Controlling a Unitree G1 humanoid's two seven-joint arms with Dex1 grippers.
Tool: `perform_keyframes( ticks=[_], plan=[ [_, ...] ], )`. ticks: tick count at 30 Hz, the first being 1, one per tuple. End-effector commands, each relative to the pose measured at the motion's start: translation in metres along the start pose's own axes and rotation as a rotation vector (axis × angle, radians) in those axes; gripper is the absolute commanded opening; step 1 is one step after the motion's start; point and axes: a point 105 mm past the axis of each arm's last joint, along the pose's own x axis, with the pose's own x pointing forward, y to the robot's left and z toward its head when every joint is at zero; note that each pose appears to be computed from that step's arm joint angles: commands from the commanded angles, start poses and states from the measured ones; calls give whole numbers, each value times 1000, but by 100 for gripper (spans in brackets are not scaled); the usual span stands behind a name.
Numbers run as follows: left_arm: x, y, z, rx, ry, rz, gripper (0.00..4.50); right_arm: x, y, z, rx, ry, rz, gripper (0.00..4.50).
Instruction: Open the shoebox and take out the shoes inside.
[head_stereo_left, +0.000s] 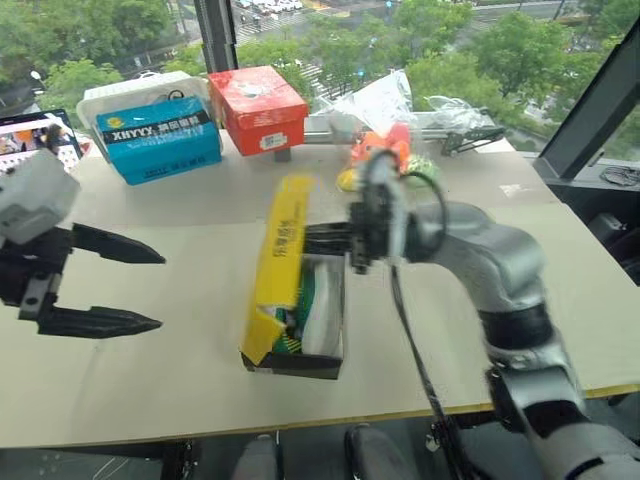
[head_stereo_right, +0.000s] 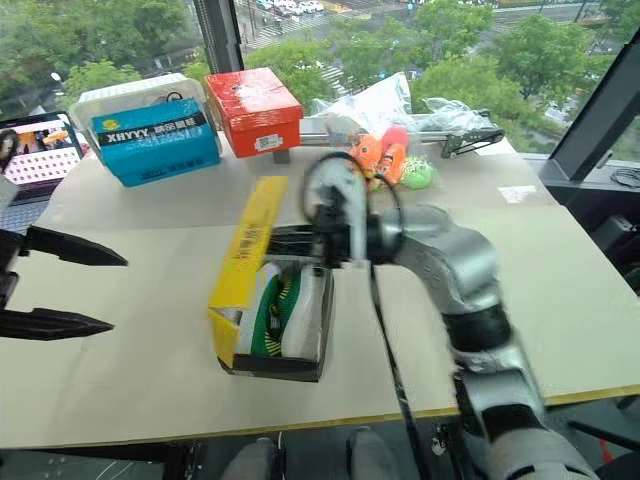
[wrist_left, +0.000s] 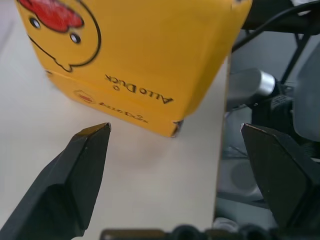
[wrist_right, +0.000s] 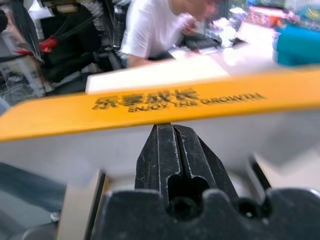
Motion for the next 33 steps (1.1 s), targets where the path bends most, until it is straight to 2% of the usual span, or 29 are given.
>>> perform_keyframes(
  ticks=[1, 4, 7, 10, 14, 16, 17, 20, 23, 27, 28, 33],
  plan=[
    [-10, -7, 13, 39, -6, 33, 445, 44, -7, 2, -109, 20, -18, 0],
    [-13, -8, 10, 58, 59, 54, 445, 71, -17, -7, -174, 99, -66, 0],
    [-18, -12, 16, 65, 67, 68, 445, 79, -15, -3, -210, 98, -55, 0],
    [-17, -15, 17, 66, 62, 56, 445, 67, -12, 1, -182, 83, -34, 0],
    [-8, -18, 12, 55, 41, 23, 445, 31, -5, 15, -168, 86, 4, 0],
    [0, -13, 4, 46, 35, 4, 450, 8, 6, 21, -208, 128, 57, 58],
    [2, -12, 1, 45, 34, -1, 450, 2, 10, 22, -224, 145, 71, 71],
    [11, -4, -5, 49, 24, -16, 450, -15, 16, 16, -311, 243, 122, 179],
    [18, 4, -8, 60, 20, -27, 450, -15, 10, -7, -520, 365, 176, 283],
    [20, 9, -10, 67, 26, -30, 450, -12, 13, -25, -549, 421, 300, 421],
    [20, 8, -11, 63, 28, -30, 450, -8, 9, -33, -586, 449, 327, 442],
    [19, 5, -14, 44, 40, -24, 450, 3, -13, -50, -645, 496, 358, 442]
  ],
)
